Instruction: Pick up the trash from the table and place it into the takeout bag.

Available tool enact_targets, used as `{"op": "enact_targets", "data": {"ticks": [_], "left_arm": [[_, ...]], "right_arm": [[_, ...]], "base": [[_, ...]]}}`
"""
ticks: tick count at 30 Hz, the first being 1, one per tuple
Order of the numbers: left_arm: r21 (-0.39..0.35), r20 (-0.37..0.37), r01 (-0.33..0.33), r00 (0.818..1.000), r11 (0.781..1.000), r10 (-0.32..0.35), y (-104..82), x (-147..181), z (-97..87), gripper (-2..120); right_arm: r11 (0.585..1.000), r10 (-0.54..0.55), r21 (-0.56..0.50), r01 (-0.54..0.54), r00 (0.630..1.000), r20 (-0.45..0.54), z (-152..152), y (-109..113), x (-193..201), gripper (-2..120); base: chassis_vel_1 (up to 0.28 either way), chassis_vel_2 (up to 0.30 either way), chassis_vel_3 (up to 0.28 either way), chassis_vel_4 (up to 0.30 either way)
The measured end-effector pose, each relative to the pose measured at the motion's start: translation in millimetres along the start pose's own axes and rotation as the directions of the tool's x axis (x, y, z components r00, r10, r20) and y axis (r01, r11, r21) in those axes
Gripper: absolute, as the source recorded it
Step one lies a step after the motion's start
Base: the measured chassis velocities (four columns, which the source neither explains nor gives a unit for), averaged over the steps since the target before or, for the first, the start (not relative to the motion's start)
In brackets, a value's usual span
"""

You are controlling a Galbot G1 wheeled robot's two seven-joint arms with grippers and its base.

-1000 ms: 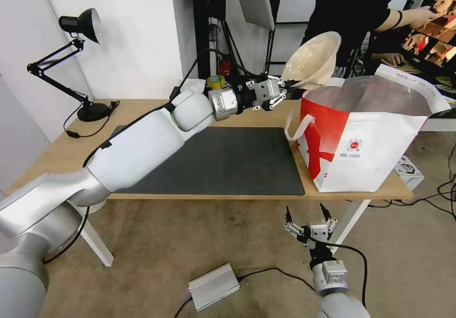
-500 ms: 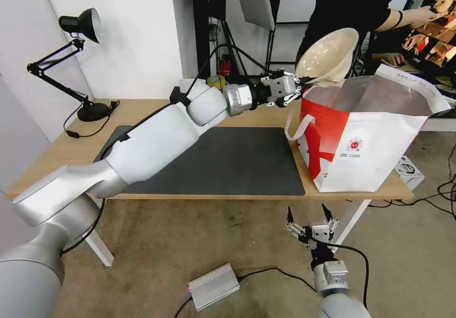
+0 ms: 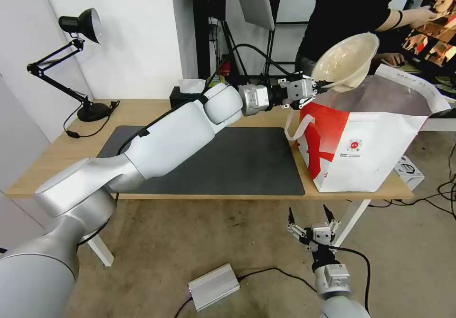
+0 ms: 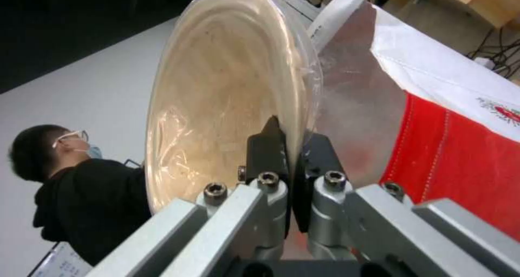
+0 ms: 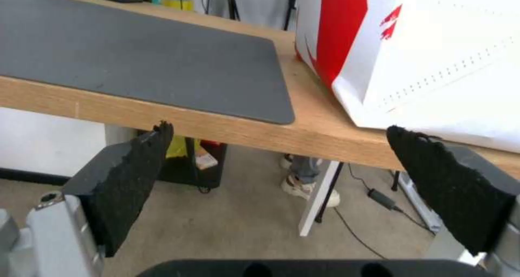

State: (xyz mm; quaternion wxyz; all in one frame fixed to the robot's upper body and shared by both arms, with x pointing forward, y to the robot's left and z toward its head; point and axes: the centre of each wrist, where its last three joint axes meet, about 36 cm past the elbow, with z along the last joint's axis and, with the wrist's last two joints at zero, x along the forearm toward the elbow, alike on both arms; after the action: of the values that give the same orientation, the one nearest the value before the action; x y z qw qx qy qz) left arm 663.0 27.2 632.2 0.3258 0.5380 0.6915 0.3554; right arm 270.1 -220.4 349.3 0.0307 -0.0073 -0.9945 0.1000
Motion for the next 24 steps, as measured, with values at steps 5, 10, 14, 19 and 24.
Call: {"op": "enact_targets", "data": {"ticks": [5, 10, 14, 19, 24], "left_arm": [[0.001, -0.001, -0.009, 1.000, 1.000, 0.009, -3.2, -4, 5.1, 0], [-0.003, -0.005, -0.015, 1.000, 1.000, 0.015, -5.0, -7, 11.5, 0], [-0.003, -0.005, -0.017, 1.000, 1.000, 0.017, -6.7, -11, 15.0, 0], [-0.004, 0.001, -0.022, 1.000, 1.000, 0.022, -9.1, -19, 17.0, 0], [-0.006, 0.000, -0.025, 1.000, 1.000, 0.025, -9.8, -25, 19.1, 0]], "right_arm": [[1.000, 0.000, -0.003, 0.000, 1.000, 0.003, -1, 0, 0, 100], [1.000, 0.001, -0.004, -0.001, 1.000, 0.004, -2, 0, 0, 100], [1.000, 0.002, -0.005, -0.002, 1.000, 0.003, -2, 0, 0, 100], [1.000, 0.004, -0.005, -0.004, 1.000, 0.003, -2, 0, 0, 100], [1.000, 0.004, -0.005, -0.004, 1.000, 0.002, -2, 0, 0, 100]], "base": [[0.000, 0.000, 0.000, 0.000], [0.000, 0.000, 0.000, 0.000], [0.000, 0.000, 0.000, 0.000], [0.000, 0.000, 0.000, 0.000], [0.000, 0.000, 0.000, 0.000]]}}
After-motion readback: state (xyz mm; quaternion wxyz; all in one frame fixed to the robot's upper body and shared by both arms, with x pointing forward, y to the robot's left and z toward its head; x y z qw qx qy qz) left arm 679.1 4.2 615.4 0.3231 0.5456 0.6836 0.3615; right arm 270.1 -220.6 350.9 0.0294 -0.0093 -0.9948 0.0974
